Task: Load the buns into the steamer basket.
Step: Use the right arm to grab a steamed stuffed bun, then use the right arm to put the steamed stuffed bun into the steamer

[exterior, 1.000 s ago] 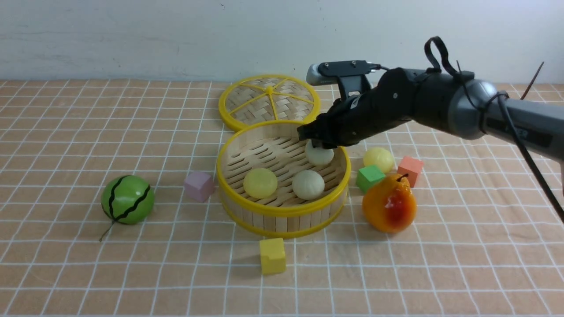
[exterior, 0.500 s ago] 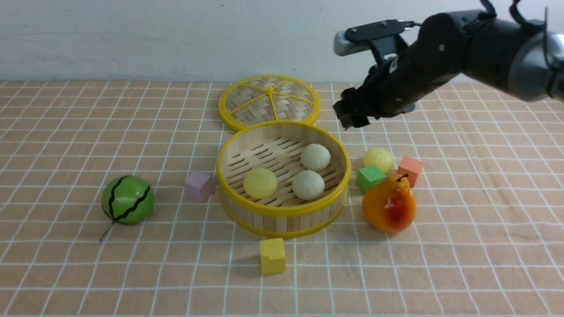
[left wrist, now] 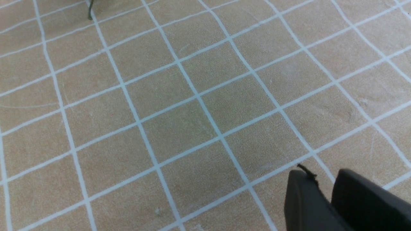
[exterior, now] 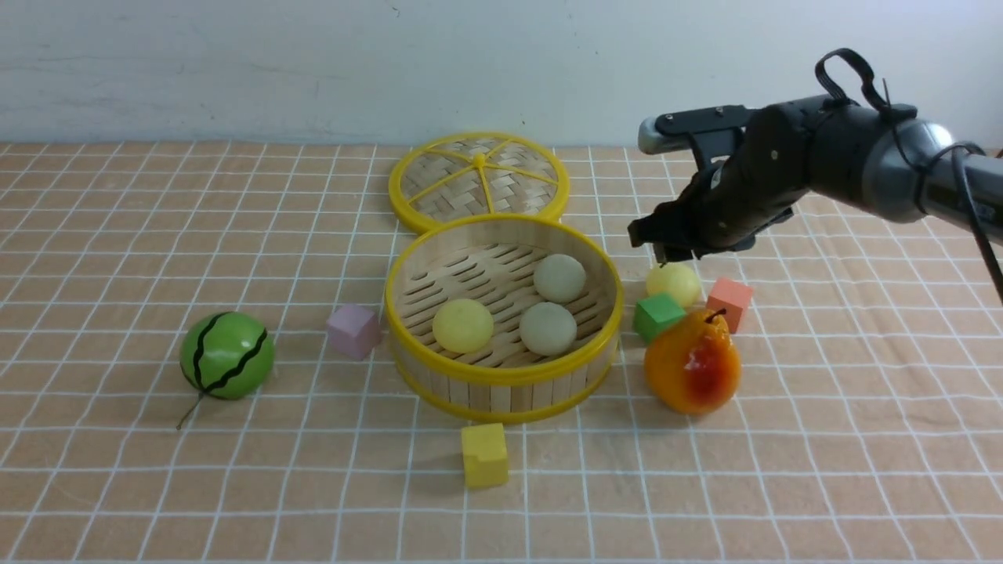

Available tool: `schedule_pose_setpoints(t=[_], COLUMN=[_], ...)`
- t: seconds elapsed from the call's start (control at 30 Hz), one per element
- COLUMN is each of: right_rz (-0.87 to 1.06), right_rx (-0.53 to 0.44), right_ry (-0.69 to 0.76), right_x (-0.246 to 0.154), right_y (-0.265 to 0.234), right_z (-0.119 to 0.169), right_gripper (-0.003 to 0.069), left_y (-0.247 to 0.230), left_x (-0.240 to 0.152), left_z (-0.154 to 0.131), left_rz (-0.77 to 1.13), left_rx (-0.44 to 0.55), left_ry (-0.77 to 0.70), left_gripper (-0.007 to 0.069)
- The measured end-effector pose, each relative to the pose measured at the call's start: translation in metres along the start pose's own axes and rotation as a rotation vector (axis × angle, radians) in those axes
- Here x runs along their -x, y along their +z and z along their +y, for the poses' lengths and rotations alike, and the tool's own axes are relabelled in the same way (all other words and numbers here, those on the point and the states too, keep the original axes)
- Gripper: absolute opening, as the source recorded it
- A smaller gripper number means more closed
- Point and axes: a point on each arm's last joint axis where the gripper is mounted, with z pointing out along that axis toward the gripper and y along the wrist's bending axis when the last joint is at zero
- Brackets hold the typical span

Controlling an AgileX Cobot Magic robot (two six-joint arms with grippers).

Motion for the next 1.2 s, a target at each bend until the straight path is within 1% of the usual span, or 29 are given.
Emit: schedule_pose_setpoints(t=[0.13,0.4,0.5,0.53,0.6,0.63,0.67,0.7,0.73,0.77,0.9,0.93,0.97,1.0,1.07,1.1,1.13,1.17,1.2], right_rz=[-0.012,0.029,0.025,0.025,0.026,0.027,0.03,0.032,0.034,0.036,0.009,-0.01,-0.073,-0.081,-0.179,-0.197,-0.202,-0.221,-0.23], right_rx=[-0.005,-0.007,-0.007,-0.007,-0.007,-0.007,-0.007,-0.007,-0.008,-0.007,0.001,0.007,0.035,0.041,0.122,0.154,0.158,0.213,0.248], right_ry=[0.01,0.011,0.011,0.011,0.011,0.011,0.011,0.011,0.011,0.011,0.008,0.005,-0.006,-0.01,-0.057,-0.078,-0.079,-0.107,-0.122], right_x=[0.003,-0.01,-0.01,-0.01,-0.01,-0.01,-0.011,-0.01,-0.01,-0.008,0.004,0.009,0.022,0.024,0.039,0.041,0.041,0.041,0.04], right_y=[0.01,0.037,0.038,0.038,0.038,0.038,0.038,0.036,0.036,0.031,0.006,-0.004,-0.029,-0.032,-0.069,-0.076,-0.077,-0.083,-0.083], right_z=[-0.004,-0.006,-0.006,-0.006,-0.006,-0.006,-0.006,-0.006,-0.006,-0.006,-0.001,0.001,0.011,0.014,0.041,0.054,0.054,0.075,0.088], right_gripper=[0.0347,0.0344,0.0292,0.0292,0.0206,0.018,0.01,0.0051,0.0043,0.0013,0.0006,0.0006,0.0006,0.0006,0.0006,0.0006,0.0006,0.0006,0.0006], left_y=[0.0,0.0,0.0,0.0,0.0,0.0,0.0,0.0,0.0,0.0,0.0,0.0,0.0,0.0,0.0,0.0,0.0,0.0,0.0], left_x=[0.0,0.0,0.0,0.0,0.0,0.0,0.0,0.0,0.0,0.0,0.0,0.0,0.0,0.0,0.0,0.0,0.0,0.0,0.0], left_z=[0.0,0.0,0.0,0.0,0.0,0.0,0.0,0.0,0.0,0.0,0.0,0.0,0.0,0.0,0.0,0.0,0.0,0.0,0.0], left_rz=[-0.001,-0.001,-0.001,-0.001,-0.001,-0.001,-0.001,-0.001,-0.001,-0.001,-0.001,-0.001,-0.001,-0.001,-0.001,-0.001,-0.001,-0.001,-0.001], left_rx=[0.0,0.0,0.0,0.0,0.0,0.0,0.0,0.0,0.0,0.0,0.0,0.0,0.0,0.0,0.0,0.0,0.0,0.0,0.0], left_ry=[0.0,0.0,0.0,0.0,0.0,0.0,0.0,0.0,0.0,0.0,0.0,0.0,0.0,0.0,0.0,0.0,0.0,0.0,0.0], left_gripper=[0.0134,0.0134,0.0134,0.0134,0.0134,0.0134,0.0134,0.0134,0.0134,0.0134,0.0134,0.0134,0.0134,0.0134,0.0134,0.0134,0.0134,0.0134,0.0134])
